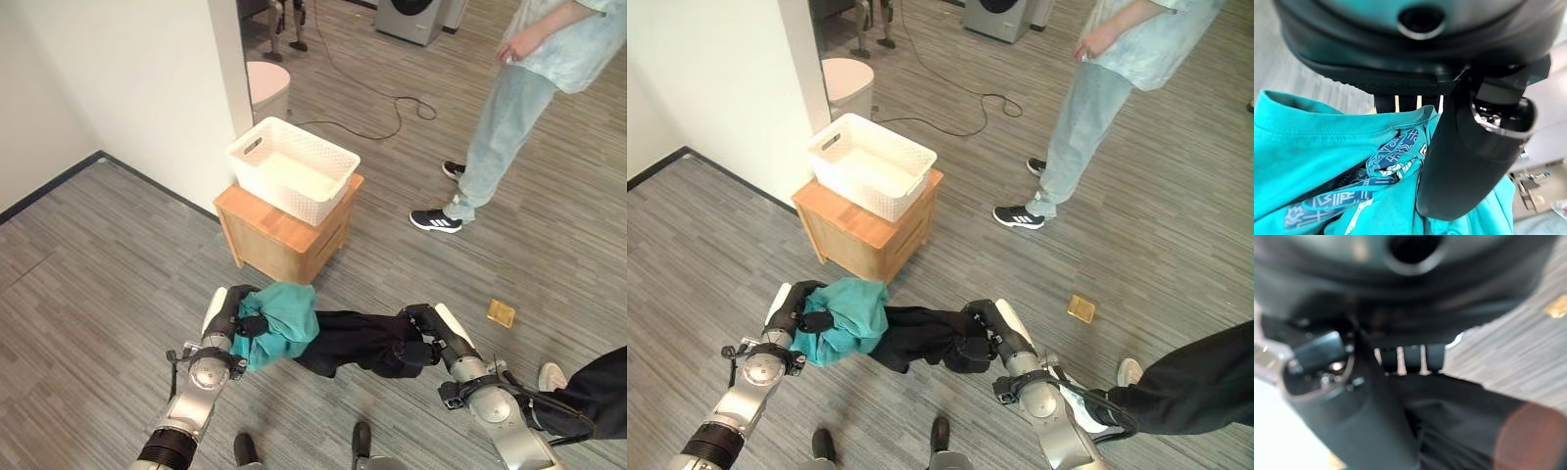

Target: Pick up bed clothes into laundry basket.

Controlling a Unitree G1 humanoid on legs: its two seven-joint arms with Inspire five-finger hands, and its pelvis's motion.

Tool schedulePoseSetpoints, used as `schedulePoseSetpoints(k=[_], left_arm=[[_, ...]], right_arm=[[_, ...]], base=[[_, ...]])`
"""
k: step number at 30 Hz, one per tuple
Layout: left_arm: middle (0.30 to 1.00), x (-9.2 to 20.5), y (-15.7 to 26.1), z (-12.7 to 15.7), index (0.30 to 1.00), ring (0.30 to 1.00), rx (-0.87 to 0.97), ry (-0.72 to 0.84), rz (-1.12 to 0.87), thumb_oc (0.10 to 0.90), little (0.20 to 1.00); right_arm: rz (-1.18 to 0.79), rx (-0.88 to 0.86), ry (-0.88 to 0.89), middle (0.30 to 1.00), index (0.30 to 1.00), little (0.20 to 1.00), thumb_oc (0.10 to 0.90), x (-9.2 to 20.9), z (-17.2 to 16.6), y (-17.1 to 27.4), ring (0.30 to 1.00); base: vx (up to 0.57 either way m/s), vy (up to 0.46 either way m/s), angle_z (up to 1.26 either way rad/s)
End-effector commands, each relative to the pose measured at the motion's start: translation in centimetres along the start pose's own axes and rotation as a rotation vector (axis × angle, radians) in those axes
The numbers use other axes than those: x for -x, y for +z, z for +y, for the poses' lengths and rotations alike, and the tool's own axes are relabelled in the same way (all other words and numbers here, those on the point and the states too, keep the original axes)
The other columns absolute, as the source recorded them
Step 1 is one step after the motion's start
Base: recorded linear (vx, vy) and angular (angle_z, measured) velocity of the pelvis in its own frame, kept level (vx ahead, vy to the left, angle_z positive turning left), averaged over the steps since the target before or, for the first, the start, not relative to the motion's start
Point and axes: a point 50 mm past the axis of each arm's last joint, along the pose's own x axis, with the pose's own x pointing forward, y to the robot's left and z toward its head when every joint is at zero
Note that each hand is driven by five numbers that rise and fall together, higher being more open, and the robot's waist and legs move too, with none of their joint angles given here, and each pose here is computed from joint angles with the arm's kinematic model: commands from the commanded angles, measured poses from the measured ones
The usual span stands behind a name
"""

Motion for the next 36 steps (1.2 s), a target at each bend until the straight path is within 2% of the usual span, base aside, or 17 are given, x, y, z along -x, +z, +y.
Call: schedulePoseSetpoints(k=[1,2,6,12,15,16,19,24,30,33,36], left_arm=[[0.3,-1.3,5.1,3.5,0.3,0.3,0.001,0.107,-0.256,0.4,0.3],[0.3,2.4,-6.9,1.9,0.3,0.3,0.252,0.143,0.228,0.4,0.3],[0.3,2.1,-6.6,2.6,0.3,0.3,0.199,0.177,0.218,0.4,0.3],[0.3,0.4,-1.8,8.0,0.3,0.3,-0.045,0.295,-0.024,0.4,0.3],[0.3,0.1,-0.2,9.2,0.3,0.3,-0.086,0.313,-0.096,0.4,0.3],[0.3,-0.1,1.3,10.1,0.3,0.3,-0.083,0.342,-0.154,0.4,0.3],[0.3,0.0,2.2,10.3,0.3,0.3,-0.034,0.366,-0.196,0.4,0.3],[0.3,0.3,2.0,9.3,0.3,0.3,-0.009,0.339,-0.202,0.4,0.3],[0.3,0.1,1.6,8.2,0.3,0.3,0.009,0.311,-0.185,0.4,0.3],[0.3,0.7,0.3,6.1,0.3,0.3,0.032,0.255,-0.151,0.4,0.3],[0.3,1.1,0.0,5.6,0.3,0.3,0.048,0.244,-0.14,0.4,0.3]], right_arm=[[-0.19,-0.064,-0.104,0.3,0.3,0.3,0.4,-0.8,-1.7,3.4,0.3],[0.499,-0.566,-0.237,0.3,0.3,0.3,0.4,2.1,2.5,-11.0,0.3],[0.486,-0.53,-0.264,0.3,0.3,0.3,0.4,2.0,1.8,-10.8,0.3],[0.202,-0.307,-0.412,0.3,0.3,0.3,0.4,-1.1,-6.2,-5.8,0.3],[0.1,-0.206,-0.451,0.3,0.3,0.3,0.4,-1.9,-8.8,-3.5,0.3],[-0.027,-0.1,-0.476,0.3,0.3,0.3,0.4,-2.5,-11.1,-0.3,0.3],[-0.187,-0.003,-0.52,0.3,0.3,0.3,0.4,-3.3,-13.4,4.1,0.3],[-0.327,0.064,-0.587,0.3,0.3,0.3,0.4,-3.0,-15.5,7.9,0.3],[-0.507,0.204,-0.67,0.3,0.3,0.3,0.4,-0.6,-17.3,12.0,0.3],[-0.666,0.303,-0.709,0.3,0.3,0.3,0.4,0.2,-18.8,16.4,0.3],[-0.773,0.349,-0.757,0.3,0.3,0.3,0.4,0.7,-20.3,20.2,0.3]], base=[[0.03,-0.014,0.05],[-0.01,0.006,0.05],[-0.03,-0.014,0.13],[0.02,0.008,0.03],[0.0,0.02,-0.04],[0.04,0.052,-0.11],[0.02,0.048,-0.36],[0.19,-0.039,-0.02],[0.26,-0.209,0.45],[0.28,-0.265,0.24],[0.09,-0.322,-0.15]])
